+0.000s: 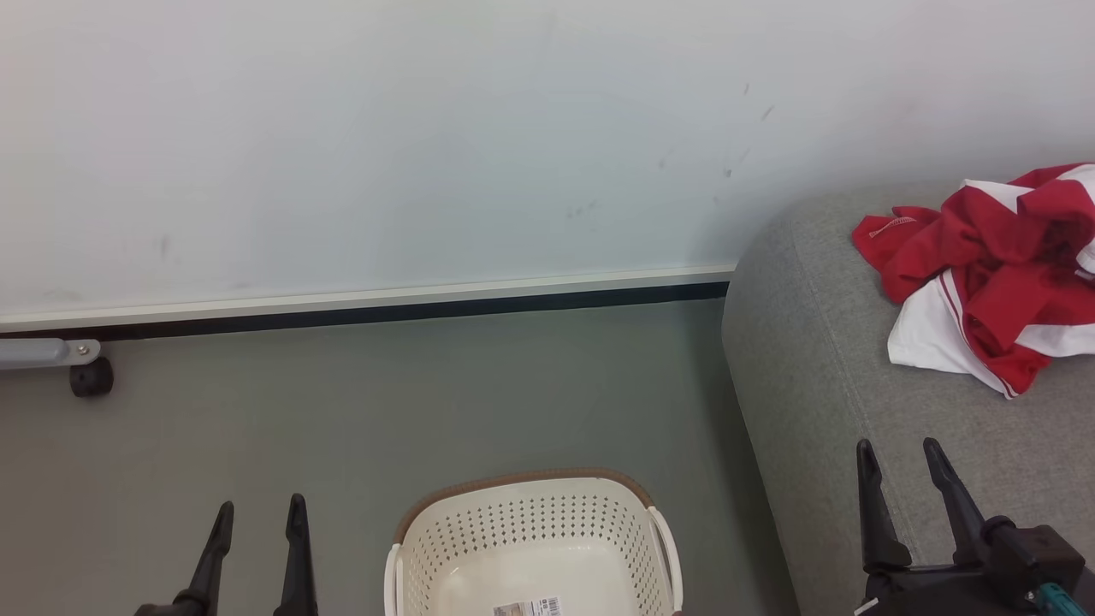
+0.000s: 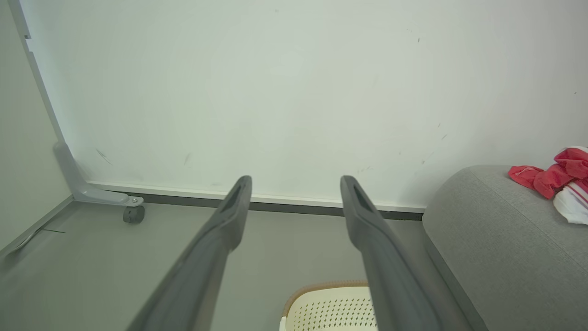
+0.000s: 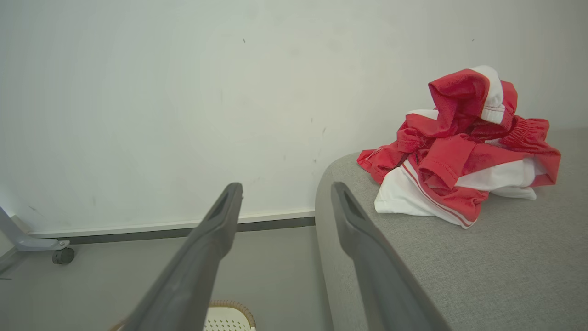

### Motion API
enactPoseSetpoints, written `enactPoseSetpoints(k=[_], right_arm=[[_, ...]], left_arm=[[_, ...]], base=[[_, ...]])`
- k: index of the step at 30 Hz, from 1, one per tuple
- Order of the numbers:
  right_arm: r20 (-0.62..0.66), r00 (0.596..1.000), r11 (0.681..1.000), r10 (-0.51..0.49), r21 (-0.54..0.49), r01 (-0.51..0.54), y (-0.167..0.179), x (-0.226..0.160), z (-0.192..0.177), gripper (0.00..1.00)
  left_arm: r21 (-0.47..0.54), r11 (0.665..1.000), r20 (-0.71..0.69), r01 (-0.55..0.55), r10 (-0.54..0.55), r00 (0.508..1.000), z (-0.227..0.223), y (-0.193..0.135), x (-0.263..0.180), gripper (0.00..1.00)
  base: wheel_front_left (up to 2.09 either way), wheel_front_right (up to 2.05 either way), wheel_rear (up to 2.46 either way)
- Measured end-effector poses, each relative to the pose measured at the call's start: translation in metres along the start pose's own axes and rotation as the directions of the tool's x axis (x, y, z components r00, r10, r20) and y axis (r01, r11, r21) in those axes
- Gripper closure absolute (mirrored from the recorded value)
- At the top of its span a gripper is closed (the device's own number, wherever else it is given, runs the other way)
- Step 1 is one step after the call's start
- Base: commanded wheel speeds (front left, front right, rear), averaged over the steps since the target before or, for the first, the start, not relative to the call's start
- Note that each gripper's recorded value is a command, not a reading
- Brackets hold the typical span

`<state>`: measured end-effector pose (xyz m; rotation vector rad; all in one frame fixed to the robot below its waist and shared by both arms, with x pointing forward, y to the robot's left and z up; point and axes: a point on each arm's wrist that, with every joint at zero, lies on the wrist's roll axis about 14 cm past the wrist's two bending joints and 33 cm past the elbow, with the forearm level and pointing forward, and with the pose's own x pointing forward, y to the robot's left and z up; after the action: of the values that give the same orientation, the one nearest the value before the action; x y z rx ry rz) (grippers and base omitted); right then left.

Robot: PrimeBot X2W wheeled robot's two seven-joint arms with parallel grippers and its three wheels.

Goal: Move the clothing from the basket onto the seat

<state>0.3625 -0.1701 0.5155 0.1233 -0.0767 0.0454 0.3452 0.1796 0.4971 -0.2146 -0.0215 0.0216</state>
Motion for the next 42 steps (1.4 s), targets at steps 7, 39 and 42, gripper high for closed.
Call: enactPoseSetpoints(k=[7,39,42], right_arm=[[0.043,0.999,1.0,-0.001,-0.019,0.002,0.002,0.002,0.012,0.0],[-0.086,0.994,0.993,-0.063,0.092,0.071,-0.007,-0.012,-0.022,1.0],[-0.098,0.993,0.986,-0.072,0.145,0.085,-0.009,-0.011,-0.024,1.0]], left_arm=[[0.002,1.0,0.012,0.004,-0.004,1.0,0.003,-0.002,0.0,0.0],[-0.086,0.995,-0.1,-0.054,0.046,0.994,-0.026,0.007,-0.009,1.0],[-0.13,0.989,-0.117,-0.068,0.053,0.992,-0.028,0.009,-0.009,1.0]], base=[[0.0,0.0,0.0],[0.0,0.0,0.0],[0.0,0.0,0.0]])
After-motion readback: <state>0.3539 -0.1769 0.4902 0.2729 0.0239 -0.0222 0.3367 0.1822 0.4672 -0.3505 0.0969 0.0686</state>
